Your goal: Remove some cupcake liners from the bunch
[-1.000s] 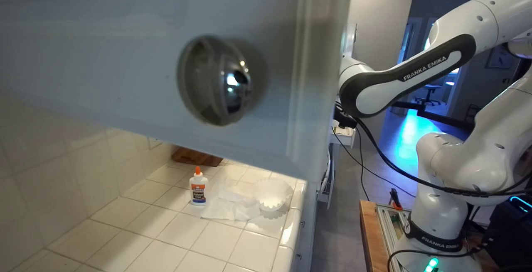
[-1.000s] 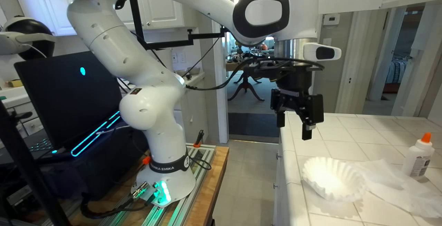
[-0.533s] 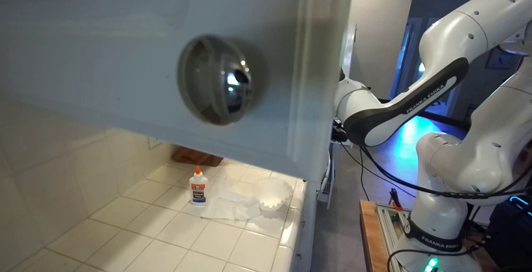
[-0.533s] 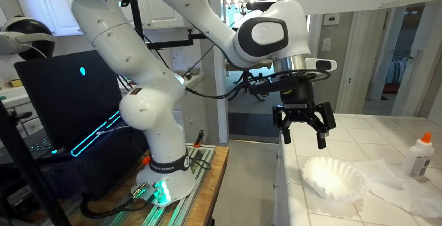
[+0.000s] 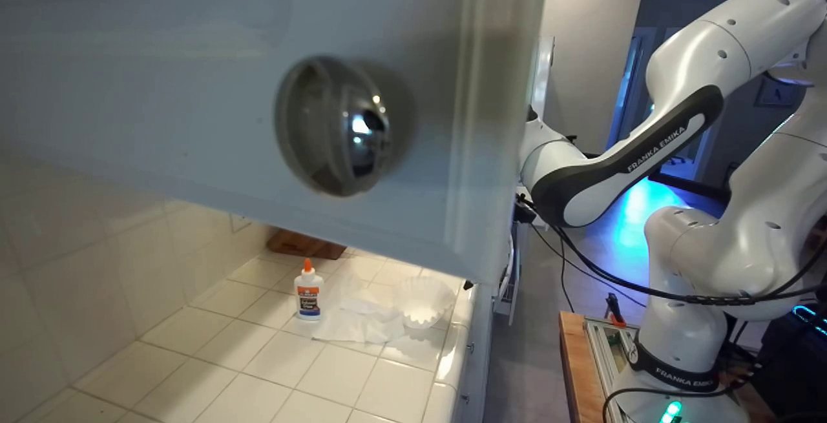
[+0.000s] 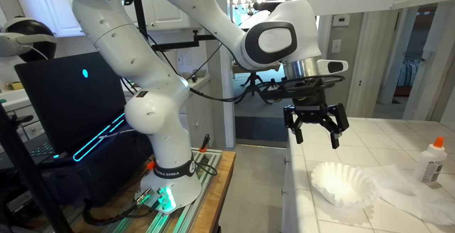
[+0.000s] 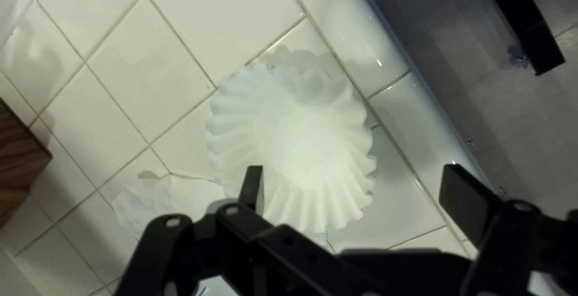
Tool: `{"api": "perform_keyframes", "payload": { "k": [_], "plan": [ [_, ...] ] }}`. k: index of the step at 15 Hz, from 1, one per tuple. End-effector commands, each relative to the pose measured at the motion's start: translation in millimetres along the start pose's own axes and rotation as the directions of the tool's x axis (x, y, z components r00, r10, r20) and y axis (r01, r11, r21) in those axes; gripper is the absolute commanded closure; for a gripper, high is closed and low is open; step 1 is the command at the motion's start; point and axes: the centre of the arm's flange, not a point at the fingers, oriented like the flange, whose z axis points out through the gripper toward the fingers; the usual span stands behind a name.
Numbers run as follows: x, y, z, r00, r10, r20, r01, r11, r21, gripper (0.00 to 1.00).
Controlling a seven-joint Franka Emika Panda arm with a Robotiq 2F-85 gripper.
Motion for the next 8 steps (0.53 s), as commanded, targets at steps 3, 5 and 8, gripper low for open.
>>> {"api": "perform_keyframes", "payload": {
  "k": [3, 5, 8],
  "plan": [
    [6.7, -5.8, 17.9, 0.976, -0.209, 0.061, 0.214, 0.973, -0.088, 0.00],
    [7.7, -7.3, 24.4, 0.963, -0.259, 0.076, 0.265, 0.960, -0.086, 0.00],
    [8.7, -8.6, 33.7, 0.953, -0.298, 0.057, 0.302, 0.949, -0.088, 0.00]
  ]
}}
